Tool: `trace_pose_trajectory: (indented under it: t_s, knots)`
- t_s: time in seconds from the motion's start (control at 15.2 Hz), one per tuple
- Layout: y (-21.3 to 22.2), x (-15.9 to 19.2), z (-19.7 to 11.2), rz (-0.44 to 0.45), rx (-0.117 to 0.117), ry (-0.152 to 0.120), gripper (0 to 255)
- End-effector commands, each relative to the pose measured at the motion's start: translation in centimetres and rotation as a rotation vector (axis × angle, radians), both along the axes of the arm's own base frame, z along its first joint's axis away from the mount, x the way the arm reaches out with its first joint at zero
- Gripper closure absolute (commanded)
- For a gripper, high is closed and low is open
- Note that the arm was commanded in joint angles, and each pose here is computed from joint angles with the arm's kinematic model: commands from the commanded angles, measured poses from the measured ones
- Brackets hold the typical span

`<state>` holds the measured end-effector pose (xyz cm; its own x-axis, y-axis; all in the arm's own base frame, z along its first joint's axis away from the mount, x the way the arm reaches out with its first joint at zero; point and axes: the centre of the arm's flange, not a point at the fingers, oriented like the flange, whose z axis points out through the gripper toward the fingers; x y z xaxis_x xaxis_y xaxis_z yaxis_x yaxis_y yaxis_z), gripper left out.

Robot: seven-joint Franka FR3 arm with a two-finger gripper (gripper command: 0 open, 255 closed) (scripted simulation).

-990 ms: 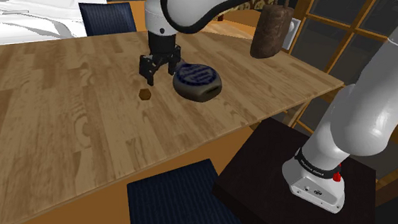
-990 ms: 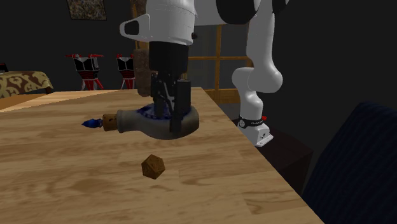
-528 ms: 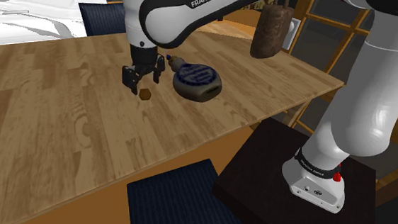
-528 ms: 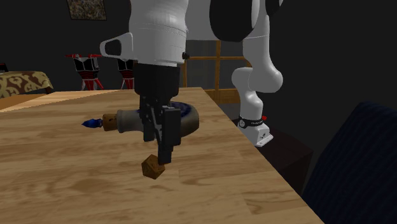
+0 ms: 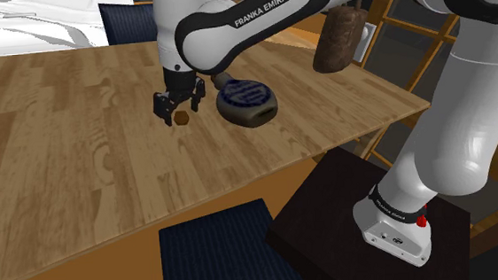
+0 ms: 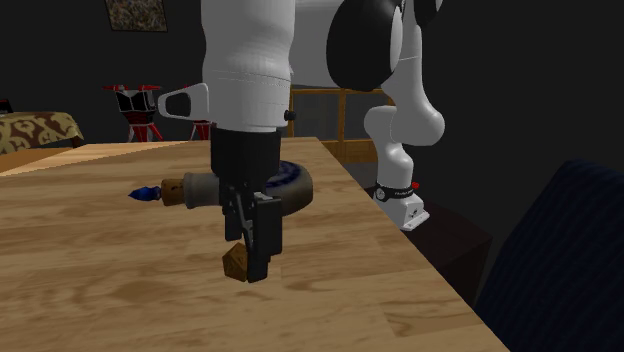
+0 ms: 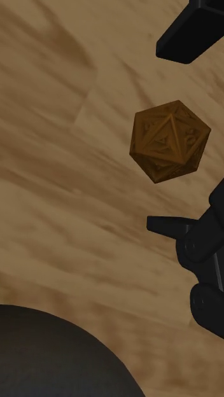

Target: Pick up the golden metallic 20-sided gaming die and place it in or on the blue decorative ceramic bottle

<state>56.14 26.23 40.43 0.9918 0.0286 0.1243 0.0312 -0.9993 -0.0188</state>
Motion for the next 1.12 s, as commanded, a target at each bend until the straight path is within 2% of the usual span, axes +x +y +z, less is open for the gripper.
trace_pose_trajectory:
  t_s: [0.0, 0.2, 0.26, 0.86, 1.06]
  knots:
    - [0.0, 0.0, 0.0, 0.000, 0.000, 0.000, 0]
    - [0.0, 0.0, 0.0, 0.000, 0.000, 0.000, 0]
    - [0.0, 0.0, 0.0, 0.000, 0.000, 0.000, 255]
    - [0.0, 0.0, 0.0, 0.000, 0.000, 0.000, 255]
    - [0.0, 0.0, 1.6, 0.000, 0.000, 0.000, 255]
